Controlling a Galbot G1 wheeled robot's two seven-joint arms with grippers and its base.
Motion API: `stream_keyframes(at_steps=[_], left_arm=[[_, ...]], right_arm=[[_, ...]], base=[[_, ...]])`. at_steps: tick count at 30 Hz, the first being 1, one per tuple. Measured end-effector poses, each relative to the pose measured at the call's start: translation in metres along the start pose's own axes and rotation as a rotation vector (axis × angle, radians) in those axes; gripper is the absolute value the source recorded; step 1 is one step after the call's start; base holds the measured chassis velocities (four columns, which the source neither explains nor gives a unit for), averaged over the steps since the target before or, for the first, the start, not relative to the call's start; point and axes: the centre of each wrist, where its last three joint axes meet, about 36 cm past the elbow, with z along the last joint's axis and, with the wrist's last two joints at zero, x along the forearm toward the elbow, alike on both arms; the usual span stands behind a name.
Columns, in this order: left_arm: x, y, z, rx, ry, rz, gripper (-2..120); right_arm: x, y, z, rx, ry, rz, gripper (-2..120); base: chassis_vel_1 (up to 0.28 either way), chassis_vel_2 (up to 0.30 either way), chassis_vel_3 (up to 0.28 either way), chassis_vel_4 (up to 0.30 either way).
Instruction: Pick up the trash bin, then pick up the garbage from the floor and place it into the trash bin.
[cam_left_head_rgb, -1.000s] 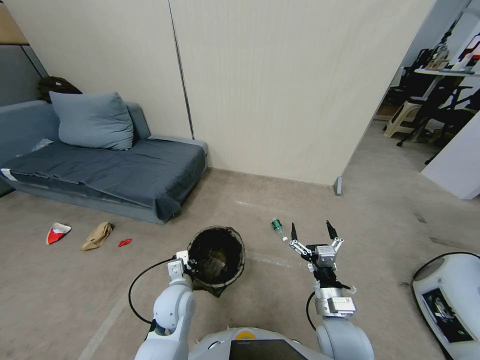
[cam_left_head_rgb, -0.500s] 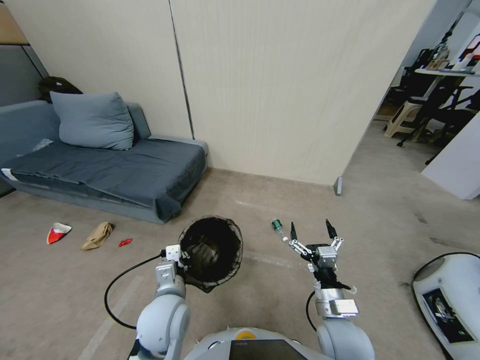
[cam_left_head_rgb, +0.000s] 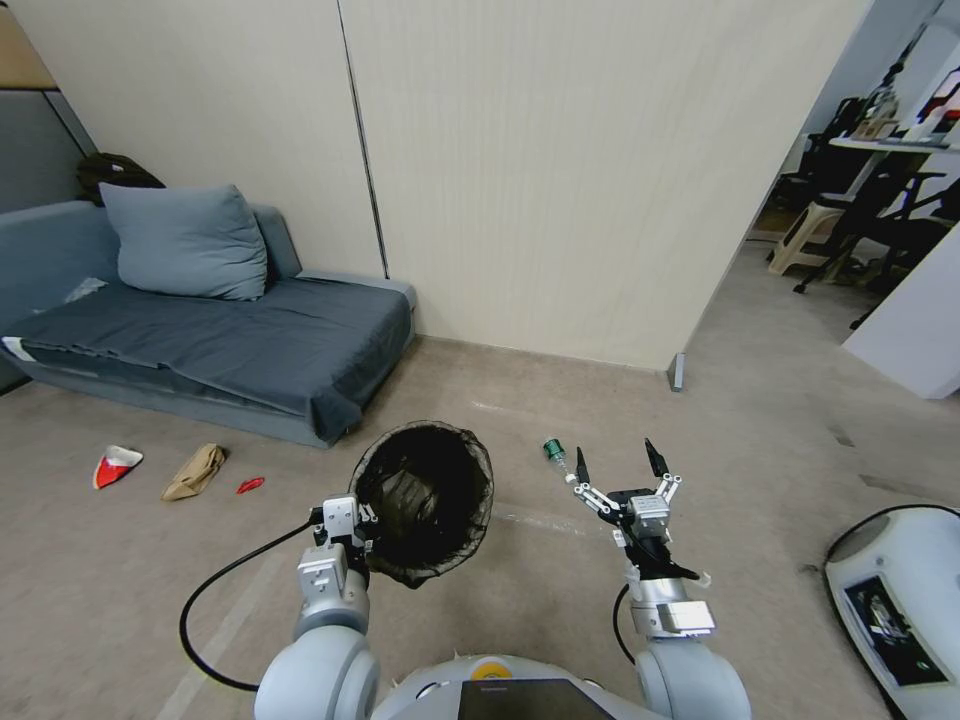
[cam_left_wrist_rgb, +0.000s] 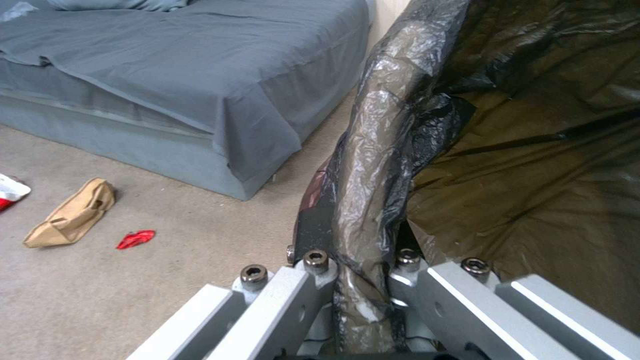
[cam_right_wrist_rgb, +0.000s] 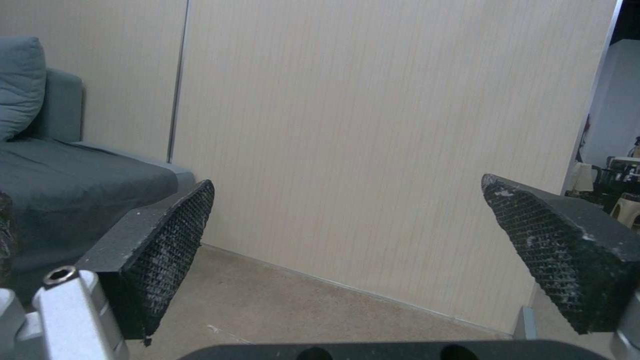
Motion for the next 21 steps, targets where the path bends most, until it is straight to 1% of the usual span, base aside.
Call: stream_keyframes(at_steps=[5,9,21], left_arm=[[0.0001,-0.0012,0.0001,-0.002,-0.001,0.005,1],[0.0003,-0.0014,0.0000,-0.003,-0.001,0.007,1],[0.0016,-0.0021,-0.0012,-0.003,-0.002,0.010,1]], right_arm=[[0.0009,0.0000,0.0002,-0.011,0.000,-0.002,100],[0.0013,-0.0001,-0.0001,-0.015,0.001,-0.001,100],[0.0012,-0.0005,-0.0017,-0.024,-0.001,0.000,100]], base=[[0.000,0.000,0.000,0.000],[-0.058,0.063,0.076,-0.071],[-0.153,0.142,0.145,-0.151]])
